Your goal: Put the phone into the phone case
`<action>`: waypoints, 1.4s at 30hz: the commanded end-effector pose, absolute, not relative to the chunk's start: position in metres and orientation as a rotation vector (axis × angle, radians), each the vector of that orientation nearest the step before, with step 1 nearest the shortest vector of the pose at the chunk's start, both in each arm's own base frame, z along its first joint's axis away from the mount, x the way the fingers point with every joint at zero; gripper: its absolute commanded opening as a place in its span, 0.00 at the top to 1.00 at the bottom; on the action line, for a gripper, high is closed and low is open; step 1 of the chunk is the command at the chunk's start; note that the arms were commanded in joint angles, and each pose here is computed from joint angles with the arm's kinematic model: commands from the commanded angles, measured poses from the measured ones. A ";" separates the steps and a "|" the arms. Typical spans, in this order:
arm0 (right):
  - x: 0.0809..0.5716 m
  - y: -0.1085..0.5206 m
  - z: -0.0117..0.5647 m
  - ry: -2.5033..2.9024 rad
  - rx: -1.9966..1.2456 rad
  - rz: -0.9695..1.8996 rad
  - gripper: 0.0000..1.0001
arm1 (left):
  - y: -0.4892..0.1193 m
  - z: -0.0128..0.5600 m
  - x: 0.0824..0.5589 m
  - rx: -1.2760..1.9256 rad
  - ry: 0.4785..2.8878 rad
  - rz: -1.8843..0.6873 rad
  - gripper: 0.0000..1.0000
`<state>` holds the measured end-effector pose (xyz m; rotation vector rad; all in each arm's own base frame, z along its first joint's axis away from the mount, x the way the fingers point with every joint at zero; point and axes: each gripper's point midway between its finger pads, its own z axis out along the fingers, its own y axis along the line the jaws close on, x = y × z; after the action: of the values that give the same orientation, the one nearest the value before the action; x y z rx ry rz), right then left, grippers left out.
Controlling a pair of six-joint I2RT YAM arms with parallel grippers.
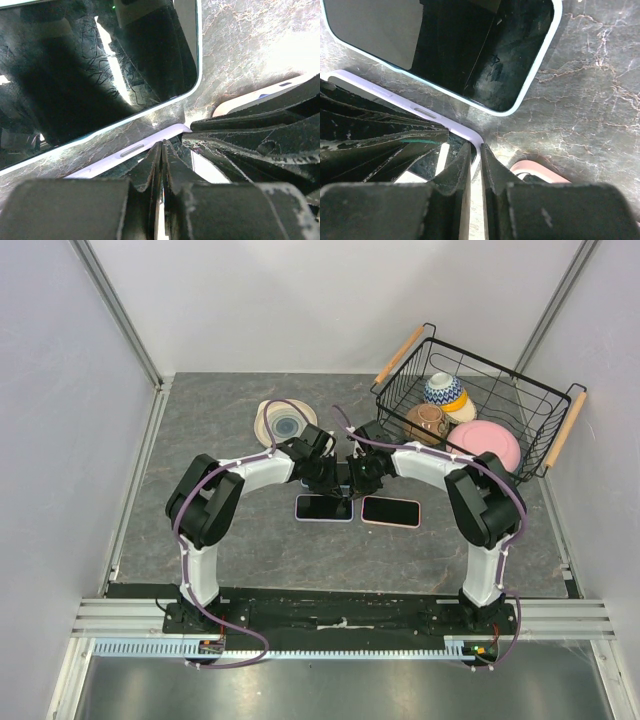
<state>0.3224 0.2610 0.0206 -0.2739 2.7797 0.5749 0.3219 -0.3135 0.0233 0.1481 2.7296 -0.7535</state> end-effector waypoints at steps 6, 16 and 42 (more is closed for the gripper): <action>0.327 0.248 0.038 2.730 -0.358 0.416 0.79 | -0.278 0.003 0.303 0.210 2.785 -0.567 0.90; 0.337 0.275 0.130 2.529 -0.309 0.646 0.63 | -0.275 0.091 0.313 0.206 2.496 -0.688 0.85; 0.304 0.252 0.330 1.916 -0.317 0.855 0.02 | -0.205 0.247 0.265 0.037 1.843 -0.833 0.00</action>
<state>0.3122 0.2526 0.3026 -0.2770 2.0281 0.8135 0.2585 -0.2140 0.2342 0.1031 1.9129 -0.8490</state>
